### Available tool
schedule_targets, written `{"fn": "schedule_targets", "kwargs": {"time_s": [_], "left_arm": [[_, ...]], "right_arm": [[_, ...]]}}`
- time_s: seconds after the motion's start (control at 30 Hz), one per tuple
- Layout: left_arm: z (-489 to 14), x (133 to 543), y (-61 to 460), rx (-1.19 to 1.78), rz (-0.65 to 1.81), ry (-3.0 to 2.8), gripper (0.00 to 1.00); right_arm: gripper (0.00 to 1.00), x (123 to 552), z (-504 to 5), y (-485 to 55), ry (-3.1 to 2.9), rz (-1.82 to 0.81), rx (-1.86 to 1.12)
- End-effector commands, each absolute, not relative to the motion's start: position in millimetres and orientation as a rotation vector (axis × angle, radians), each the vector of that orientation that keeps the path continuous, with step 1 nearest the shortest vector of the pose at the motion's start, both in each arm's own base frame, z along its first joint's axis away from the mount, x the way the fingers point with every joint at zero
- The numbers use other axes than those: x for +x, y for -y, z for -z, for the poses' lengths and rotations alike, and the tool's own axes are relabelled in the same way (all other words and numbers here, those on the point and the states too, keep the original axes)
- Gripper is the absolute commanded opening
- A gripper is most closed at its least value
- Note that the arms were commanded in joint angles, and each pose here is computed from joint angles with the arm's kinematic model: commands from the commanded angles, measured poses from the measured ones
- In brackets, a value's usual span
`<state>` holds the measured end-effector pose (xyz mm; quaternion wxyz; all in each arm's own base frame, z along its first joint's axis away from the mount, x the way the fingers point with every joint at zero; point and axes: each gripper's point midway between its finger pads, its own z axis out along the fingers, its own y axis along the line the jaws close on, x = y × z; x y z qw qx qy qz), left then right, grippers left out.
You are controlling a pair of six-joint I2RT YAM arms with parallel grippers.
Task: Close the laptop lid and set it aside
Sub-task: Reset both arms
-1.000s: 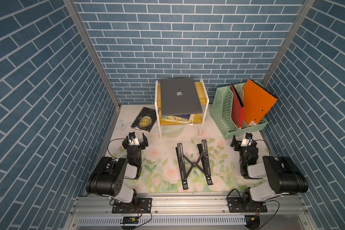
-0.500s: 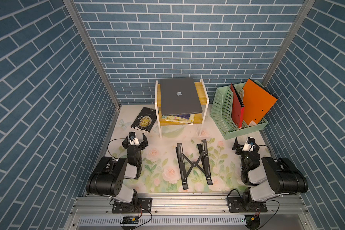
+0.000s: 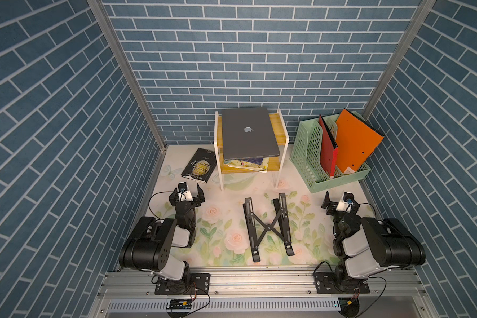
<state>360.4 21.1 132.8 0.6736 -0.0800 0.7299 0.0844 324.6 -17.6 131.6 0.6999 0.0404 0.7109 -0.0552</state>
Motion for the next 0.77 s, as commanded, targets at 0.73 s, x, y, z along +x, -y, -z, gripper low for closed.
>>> {"fn": "schedule_targets", "kwargs": {"time_s": [0.73], "left_arm": [[-137.1, 361.4, -23.1, -0.189, -0.188, -1.627, 1.00]], "right_arm": [[1.00, 319.7, -153.5, 17.7, -1.488, 0.117, 0.091]]}}
